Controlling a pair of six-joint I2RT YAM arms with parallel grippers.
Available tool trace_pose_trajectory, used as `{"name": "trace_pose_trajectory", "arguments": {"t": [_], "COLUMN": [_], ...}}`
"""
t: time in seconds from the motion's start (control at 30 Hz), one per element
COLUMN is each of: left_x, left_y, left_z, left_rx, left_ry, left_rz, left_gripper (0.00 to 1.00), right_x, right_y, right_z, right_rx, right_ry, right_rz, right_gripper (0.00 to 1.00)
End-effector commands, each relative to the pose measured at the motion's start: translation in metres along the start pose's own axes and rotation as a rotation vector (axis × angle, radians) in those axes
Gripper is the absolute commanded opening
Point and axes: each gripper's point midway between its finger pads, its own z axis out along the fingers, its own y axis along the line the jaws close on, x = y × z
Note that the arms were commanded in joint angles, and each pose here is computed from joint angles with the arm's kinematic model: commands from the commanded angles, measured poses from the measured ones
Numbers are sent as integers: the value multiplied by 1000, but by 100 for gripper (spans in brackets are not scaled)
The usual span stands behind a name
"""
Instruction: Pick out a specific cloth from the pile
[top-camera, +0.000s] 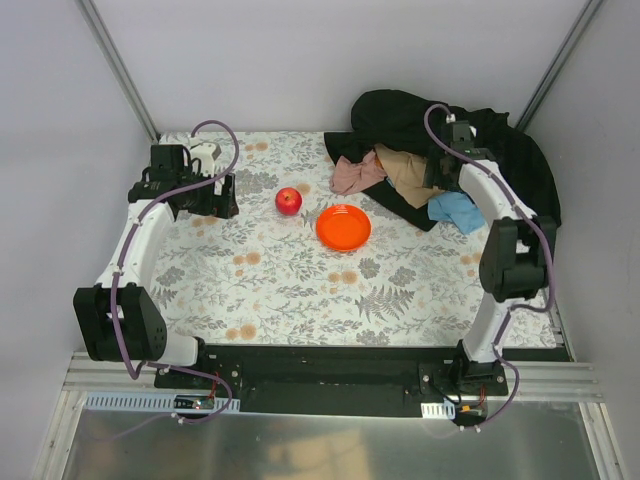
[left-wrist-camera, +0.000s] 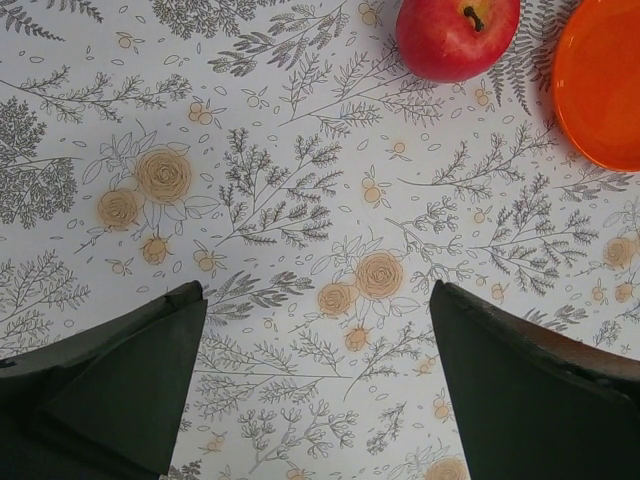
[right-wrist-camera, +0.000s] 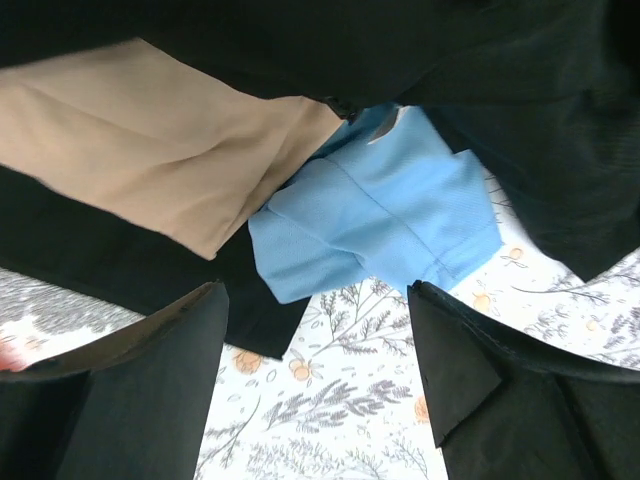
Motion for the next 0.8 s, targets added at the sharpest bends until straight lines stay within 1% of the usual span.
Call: {"name": "trace_pose_trajectory", "arguments": {"t": [0.0,0.2,0.3,0.43,0.57,0.6,0.67,0.77], "left_x": [1,3,2,1,1,1,2,3], "left_y": [-12,-12,-10,-12,-13,-13,-13,-13], "left_z": [-1,0,-1,-1,-2,-2,-1,0], "left_rx": [46,42,31,44,47,47,47,49], "left_ry": [0,7,9,9,9,10,14,17], "left_rz": [9,20,22,20,22,23,25,26], "left_gripper": [99,99,99,99,99,99,99,99], "right_x": [6,26,25,20,14,15,19,31], "right_y": [10,10,4,-1,-9,-10,-12,-15], "right_z": [32,71,85,92,88,87,87,90], "right_rx": [4,59,114,162,203,205,204,196], "right_ry": [46,120,125,126,103,101,112,154], "right_rz": [-46,-111,-142,-159,-162,-164,-170,-159], "right_gripper": [80,78,73,61,46,44,44,48]}}
